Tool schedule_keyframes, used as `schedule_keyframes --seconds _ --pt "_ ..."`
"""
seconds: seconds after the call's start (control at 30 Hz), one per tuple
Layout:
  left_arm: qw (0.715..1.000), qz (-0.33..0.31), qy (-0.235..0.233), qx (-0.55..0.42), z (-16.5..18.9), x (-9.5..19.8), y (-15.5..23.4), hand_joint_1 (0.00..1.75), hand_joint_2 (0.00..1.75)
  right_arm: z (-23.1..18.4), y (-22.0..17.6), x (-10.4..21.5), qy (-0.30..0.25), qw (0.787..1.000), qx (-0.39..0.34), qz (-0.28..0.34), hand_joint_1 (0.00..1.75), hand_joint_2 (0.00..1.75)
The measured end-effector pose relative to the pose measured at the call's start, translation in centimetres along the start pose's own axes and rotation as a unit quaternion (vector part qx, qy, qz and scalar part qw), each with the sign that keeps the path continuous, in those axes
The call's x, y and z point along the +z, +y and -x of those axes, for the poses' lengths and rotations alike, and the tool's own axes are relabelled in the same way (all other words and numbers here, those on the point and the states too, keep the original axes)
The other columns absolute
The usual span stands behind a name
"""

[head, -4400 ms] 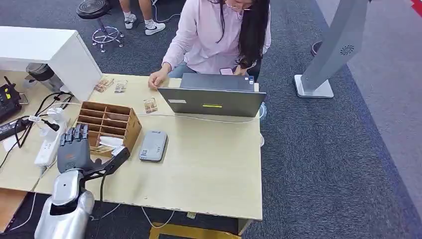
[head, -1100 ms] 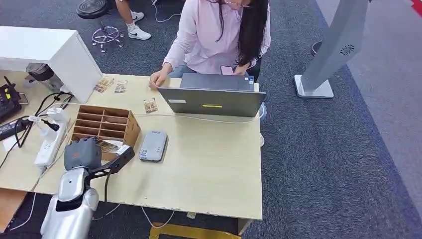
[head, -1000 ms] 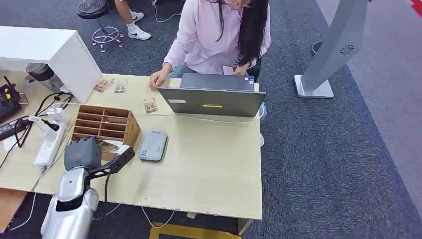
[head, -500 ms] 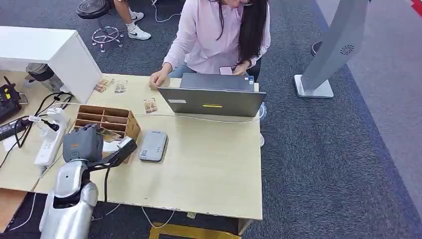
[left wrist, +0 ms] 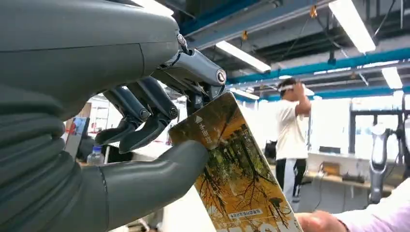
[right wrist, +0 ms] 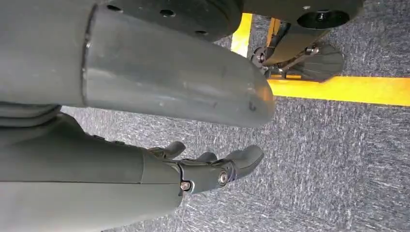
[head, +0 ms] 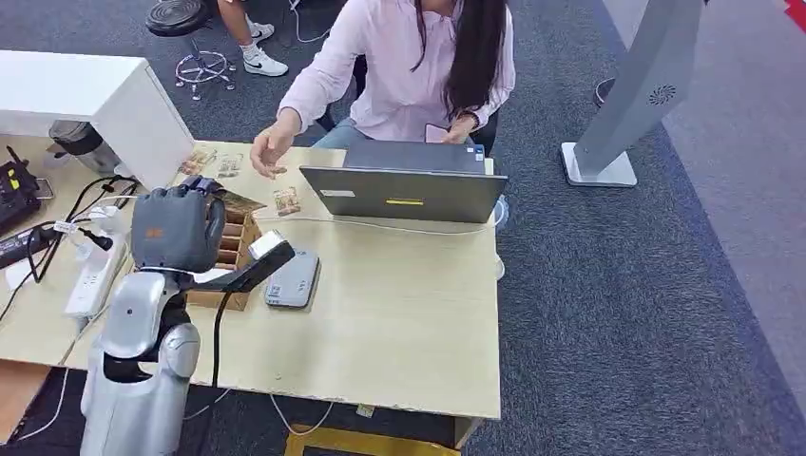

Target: Pass the card to the sensor for recognition and then transmit it.

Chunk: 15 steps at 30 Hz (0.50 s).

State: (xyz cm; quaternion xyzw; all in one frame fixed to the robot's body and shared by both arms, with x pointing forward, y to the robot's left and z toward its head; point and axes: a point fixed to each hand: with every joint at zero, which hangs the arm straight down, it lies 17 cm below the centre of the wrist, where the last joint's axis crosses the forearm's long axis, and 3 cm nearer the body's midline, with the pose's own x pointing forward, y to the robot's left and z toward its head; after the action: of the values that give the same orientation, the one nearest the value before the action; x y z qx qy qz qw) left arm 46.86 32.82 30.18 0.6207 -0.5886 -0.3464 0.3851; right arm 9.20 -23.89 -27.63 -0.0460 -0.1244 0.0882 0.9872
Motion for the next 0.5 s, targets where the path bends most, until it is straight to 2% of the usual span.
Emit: schedule_keyframes --seconds 0.07,0.17,0.27,0.5 --pt "1.0 -0.014 0.014 -0.006 0.5 -1.1 1.1 1.75 1.75 -0.1 0.2 0.0 -0.004 1.0 0.008 -0.005 0.0 0.0" --pt "0.998 -0.03 0.056 -0.024 3.0 -4.2 1.9 1.75 1.75 -0.4 0.6 0.1 -0.011 1.0 0.023 -0.015 0.0 0.0" --pt "0.997 -0.031 0.06 -0.041 4.3 -6.4 1.5 1.75 1.75 -0.4 0.8 0.1 -0.012 0.999 0.027 -0.017 0.0 0.0" --pt "0.992 0.01 0.097 -0.081 7.6 -8.3 -1.0 1.75 1.75 -0.4 1.2 0.2 -0.012 0.999 0.039 -0.025 0.0 0.0"
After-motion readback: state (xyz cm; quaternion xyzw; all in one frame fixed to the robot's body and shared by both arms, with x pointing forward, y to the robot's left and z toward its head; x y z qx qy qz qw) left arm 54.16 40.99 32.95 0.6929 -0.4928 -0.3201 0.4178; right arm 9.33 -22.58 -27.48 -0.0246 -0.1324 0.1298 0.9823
